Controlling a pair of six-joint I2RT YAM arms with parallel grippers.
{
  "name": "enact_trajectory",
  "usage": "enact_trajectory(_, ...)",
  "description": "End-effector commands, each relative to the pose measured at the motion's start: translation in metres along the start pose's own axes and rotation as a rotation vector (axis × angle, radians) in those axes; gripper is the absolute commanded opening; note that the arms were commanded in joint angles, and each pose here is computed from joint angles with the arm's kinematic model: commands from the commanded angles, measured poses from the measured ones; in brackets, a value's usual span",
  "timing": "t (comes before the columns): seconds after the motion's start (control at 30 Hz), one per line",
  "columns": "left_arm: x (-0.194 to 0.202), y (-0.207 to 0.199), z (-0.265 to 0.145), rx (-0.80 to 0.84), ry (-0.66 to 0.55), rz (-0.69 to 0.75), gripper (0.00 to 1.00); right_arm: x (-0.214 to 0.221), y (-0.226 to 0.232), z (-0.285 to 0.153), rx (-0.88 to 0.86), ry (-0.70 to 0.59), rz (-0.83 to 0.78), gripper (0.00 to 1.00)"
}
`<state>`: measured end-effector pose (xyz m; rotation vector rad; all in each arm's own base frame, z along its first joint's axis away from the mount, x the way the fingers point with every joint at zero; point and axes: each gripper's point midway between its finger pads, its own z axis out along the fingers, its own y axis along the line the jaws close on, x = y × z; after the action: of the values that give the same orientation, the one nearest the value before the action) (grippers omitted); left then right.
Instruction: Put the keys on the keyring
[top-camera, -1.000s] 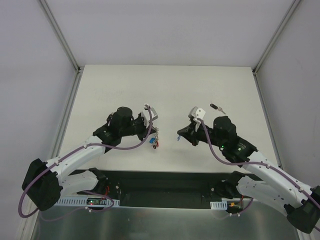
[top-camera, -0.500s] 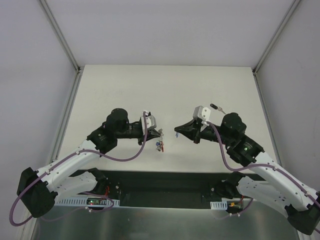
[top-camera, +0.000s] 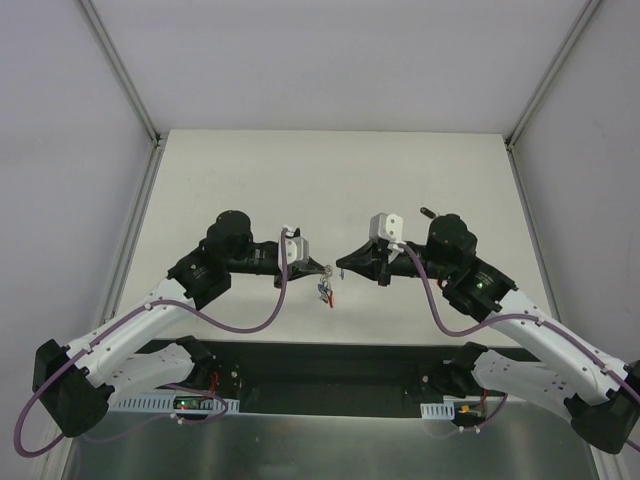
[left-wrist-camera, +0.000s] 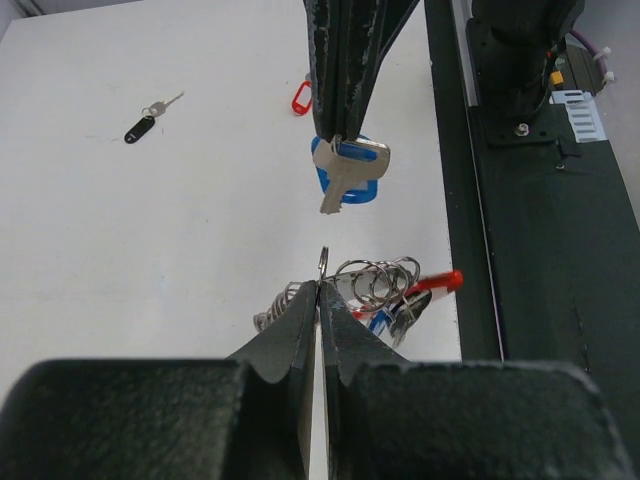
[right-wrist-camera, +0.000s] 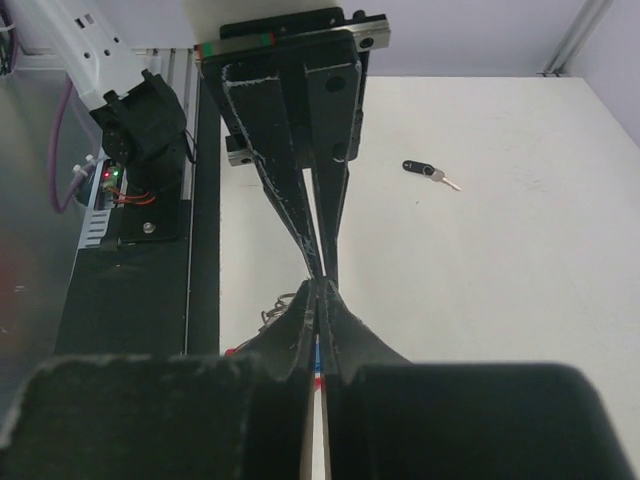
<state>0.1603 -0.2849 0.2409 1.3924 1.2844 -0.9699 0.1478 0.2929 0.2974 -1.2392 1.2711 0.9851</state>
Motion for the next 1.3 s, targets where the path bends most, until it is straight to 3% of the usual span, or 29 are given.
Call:
enact_trajectory(0.0,-0.021,-0.009,0.000,0.060,-0.058,0.082,0.00,-0.028,0.009,0.006,-0.062,-0.035,-0.115,0.01)
enact_trajectory(0.43,-0.017,-0.018,-0.005,0.075,-0.056,0.053,0.00,0.000,0.002,0.022,-0.028,0.082,-0.133,0.01)
enact_trajectory(1.27,-0.013,-0.018,-0.003,0.076,-0.036,0.034,0.00,-0.013,0.015,0.030,-0.097,0.024,-0.108,0.01)
